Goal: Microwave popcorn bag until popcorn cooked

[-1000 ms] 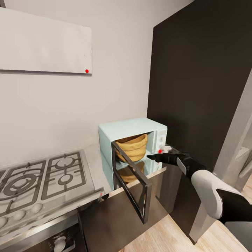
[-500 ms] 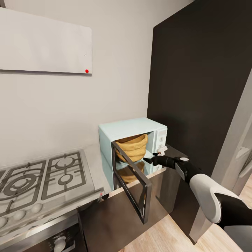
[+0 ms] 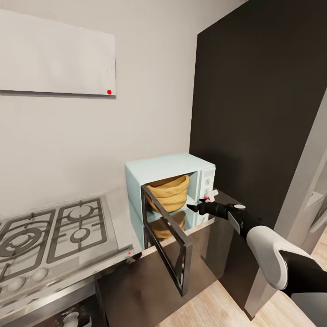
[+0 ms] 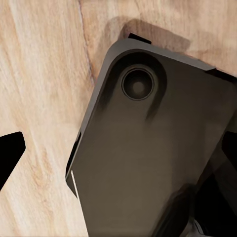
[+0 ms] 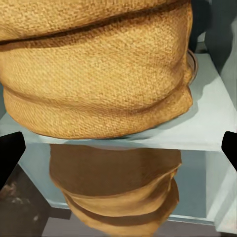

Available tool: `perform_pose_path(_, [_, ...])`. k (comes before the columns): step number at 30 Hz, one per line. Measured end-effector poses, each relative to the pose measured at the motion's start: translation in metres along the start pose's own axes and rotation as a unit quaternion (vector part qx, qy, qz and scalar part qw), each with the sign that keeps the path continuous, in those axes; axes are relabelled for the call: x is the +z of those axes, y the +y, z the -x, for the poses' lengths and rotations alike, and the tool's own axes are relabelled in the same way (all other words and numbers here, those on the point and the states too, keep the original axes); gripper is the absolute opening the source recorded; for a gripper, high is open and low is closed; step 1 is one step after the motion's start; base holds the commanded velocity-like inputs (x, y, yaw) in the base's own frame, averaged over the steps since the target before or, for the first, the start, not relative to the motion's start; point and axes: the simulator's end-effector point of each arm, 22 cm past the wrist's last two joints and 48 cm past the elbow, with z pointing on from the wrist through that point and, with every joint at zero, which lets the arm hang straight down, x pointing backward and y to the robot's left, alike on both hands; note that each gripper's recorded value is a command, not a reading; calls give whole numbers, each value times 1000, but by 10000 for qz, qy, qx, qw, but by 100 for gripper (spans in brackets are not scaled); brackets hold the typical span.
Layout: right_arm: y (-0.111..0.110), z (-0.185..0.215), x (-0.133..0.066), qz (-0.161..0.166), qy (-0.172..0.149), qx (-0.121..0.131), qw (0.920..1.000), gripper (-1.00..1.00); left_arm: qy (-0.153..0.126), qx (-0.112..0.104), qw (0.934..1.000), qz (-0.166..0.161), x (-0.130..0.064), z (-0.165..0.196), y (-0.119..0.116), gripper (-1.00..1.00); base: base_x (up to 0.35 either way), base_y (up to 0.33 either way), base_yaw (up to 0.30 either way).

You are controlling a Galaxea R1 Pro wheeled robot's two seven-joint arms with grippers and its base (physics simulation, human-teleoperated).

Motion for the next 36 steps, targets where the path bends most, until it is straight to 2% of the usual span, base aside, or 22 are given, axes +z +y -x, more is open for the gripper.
perform_pose_path(13, [2,-14,0,44,142,58,9999,100,-3,0,10000,4,0,0,1,100,0,0,218])
perform_pose_path(20, [-1,-8,-2,26,75,-20,10000,100,0,0,10000,-3,0,0,0,100,0,0,46])
perform_pose_path(26, [-2,4,1,-65,-141,-55,9999,100,0,0,10000,-9,0,0,-1,100,0,0,1])
perform_pose_path(29, [-10,23,-2,-215,-511,129,9984,100,2,2,10000,-10,0,0,-1,100,0,0,0])
perform_pose_path(31, [-13,29,-3,-252,-646,218,9974,100,0,6,10000,-11,0,0,-1,100,0,0,0])
perform_pose_path(36, [-11,25,-3,-216,-622,271,9975,100,-1,7,10000,-11,0,0,-1,100,0,0,0])
